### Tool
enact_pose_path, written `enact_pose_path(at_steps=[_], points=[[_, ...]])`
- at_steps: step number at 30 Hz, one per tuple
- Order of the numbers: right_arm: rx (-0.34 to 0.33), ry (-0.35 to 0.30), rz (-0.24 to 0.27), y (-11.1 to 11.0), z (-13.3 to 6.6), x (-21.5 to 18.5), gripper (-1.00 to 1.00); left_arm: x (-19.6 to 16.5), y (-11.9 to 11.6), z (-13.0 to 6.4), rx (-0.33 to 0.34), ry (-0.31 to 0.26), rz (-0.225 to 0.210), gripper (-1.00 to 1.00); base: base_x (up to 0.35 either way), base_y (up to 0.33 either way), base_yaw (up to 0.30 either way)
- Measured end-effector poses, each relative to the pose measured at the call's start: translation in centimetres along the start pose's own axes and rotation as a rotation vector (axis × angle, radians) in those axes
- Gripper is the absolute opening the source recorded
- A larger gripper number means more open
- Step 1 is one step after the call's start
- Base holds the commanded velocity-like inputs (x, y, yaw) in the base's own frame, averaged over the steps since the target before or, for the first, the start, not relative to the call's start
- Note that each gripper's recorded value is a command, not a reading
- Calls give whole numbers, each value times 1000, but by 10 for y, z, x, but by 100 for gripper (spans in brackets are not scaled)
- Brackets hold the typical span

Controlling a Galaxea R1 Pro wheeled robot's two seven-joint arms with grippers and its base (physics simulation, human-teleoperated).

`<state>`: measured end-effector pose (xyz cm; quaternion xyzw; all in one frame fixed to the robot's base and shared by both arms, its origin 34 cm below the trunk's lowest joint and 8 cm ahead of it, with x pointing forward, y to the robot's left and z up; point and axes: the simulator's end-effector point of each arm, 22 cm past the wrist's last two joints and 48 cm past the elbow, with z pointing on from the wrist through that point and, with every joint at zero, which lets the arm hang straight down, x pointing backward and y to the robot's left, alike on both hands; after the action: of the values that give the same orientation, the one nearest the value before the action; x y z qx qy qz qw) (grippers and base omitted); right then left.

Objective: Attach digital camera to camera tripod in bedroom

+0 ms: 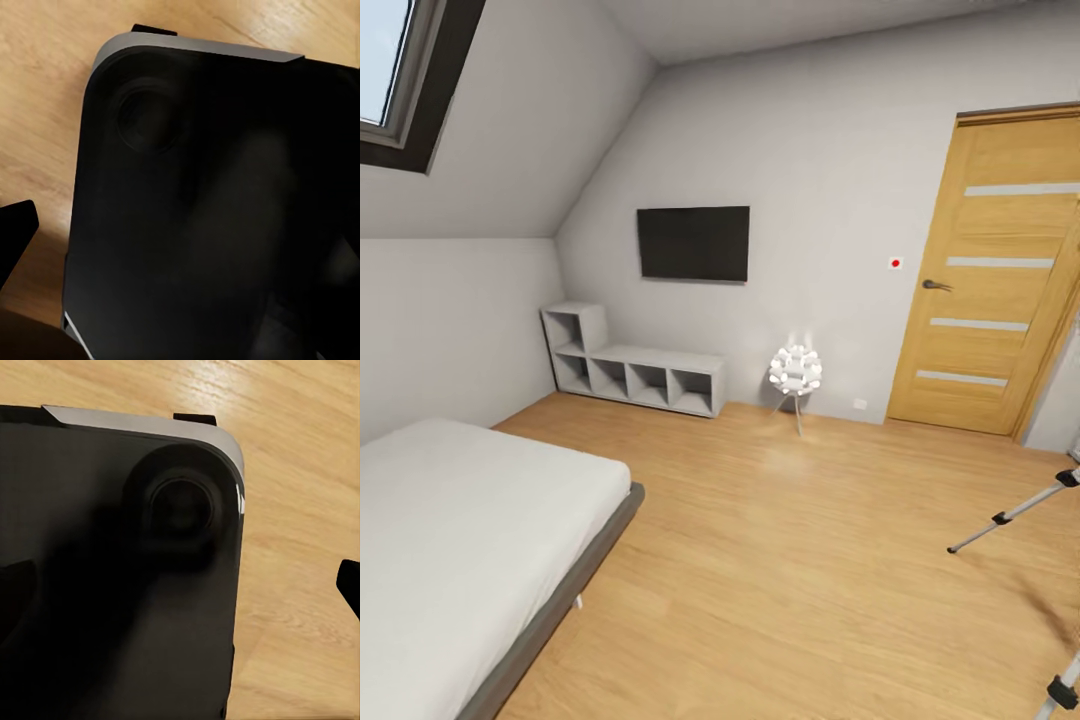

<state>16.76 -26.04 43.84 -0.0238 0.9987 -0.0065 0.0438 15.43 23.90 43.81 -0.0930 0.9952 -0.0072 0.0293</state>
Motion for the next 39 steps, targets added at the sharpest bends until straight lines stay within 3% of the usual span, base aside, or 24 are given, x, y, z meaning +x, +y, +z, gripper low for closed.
enact_pose_path(at_steps=[15,26,39], points=[[2,-1,-5,-2,0,-1,100,0,0,0,0,0,-10,100,0,6,-9],[3,-1,-5,-2,0,0,100,0,-1,0,1,0,-11,100,0,219,0],[3,-1,-5,-2,0,0,100,0,-1,0,1,0,-10,100,0,27,0]])
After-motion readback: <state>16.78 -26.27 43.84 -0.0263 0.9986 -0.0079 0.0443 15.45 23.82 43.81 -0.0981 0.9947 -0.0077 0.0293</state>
